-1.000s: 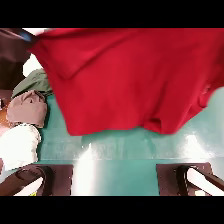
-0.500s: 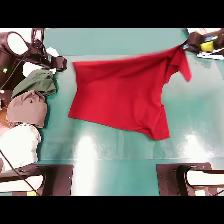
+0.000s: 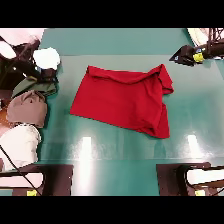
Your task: Fold the shirts.
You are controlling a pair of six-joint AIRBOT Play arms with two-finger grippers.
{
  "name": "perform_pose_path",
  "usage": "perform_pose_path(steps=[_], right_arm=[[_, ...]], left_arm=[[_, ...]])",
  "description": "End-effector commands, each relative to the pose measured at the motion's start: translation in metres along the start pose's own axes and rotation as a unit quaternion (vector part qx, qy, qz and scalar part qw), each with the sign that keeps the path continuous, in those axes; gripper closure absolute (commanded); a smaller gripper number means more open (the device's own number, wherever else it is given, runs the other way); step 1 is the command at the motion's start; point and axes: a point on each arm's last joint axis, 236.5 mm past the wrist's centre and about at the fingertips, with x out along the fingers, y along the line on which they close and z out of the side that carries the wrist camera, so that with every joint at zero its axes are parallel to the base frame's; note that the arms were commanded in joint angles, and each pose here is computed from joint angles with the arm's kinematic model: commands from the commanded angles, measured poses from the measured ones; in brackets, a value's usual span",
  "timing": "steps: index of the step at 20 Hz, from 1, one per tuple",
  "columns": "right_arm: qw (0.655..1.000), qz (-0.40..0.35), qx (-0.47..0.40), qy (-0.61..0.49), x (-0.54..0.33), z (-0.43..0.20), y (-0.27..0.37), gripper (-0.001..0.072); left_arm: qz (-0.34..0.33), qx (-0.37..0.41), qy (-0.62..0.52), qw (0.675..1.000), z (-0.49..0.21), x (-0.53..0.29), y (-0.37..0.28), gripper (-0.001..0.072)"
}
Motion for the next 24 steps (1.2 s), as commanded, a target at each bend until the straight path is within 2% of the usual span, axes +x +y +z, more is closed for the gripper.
perform_pose_path(steps=[1, 6, 11, 15, 16, 17, 18, 21, 24], right_arm=[[0.998, 0.019, -0.017, 0.056, -0.017, -0.03, 0.012, 0.028], [0.998, 0.023, -0.04, 0.048, -0.032, -0.033, 0.034, 0.028], [0.998, 0.02, -0.05, 0.04, -0.049, -0.036, 0.042, 0.0281], [0.998, 0.015, -0.057, 0.032, -0.058, -0.036, 0.047, 0.028], [0.998, 0.015, -0.058, 0.034, -0.059, -0.037, 0.047, 0.0281], [0.997, 0.015, -0.056, 0.041, -0.06, -0.04, 0.045, 0.028], [0.997, 0.012, -0.051, 0.053, -0.063, -0.046, 0.04, 0.0281], [0.995, -0.024, -0.015, 0.1, -0.062, -0.081, 0.006, 0.0282], [0.987, -0.055, 0.063, 0.137, -0.049, -0.144, -0.039, 0.0282]], left_arm=[[-0.083, -0.022, 0.099, 0.991, -0.067, 0.037, -0.013, 0.034], [-0.089, -0.075, 0.125, 0.985, -0.119, 0.091, -0.002, 0.034], [-0.1, -0.095, 0.096, 0.986, -0.109, 0.1, -0.007, 0.0341], [-0.108, -0.052, 0.111, 0.986, -0.117, 0.111, -0.033, 0.0342], [-0.109, -0.046, 0.11, 0.987, -0.117, 0.112, -0.039, 0.0398], [-0.112, -0.047, 0.11, 0.986, -0.116, 0.112, -0.041, 0.0649], [-0.116, -0.05, 0.114, 0.986, -0.116, 0.109, -0.043, 0.0684], [-0.107, -0.016, 0.097, 0.989, -0.103, 0.084, -0.046, 0.0684], [-0.096, 0.017, 0.033, 0.995, -0.078, 0.044, -0.053, 0.0684]])
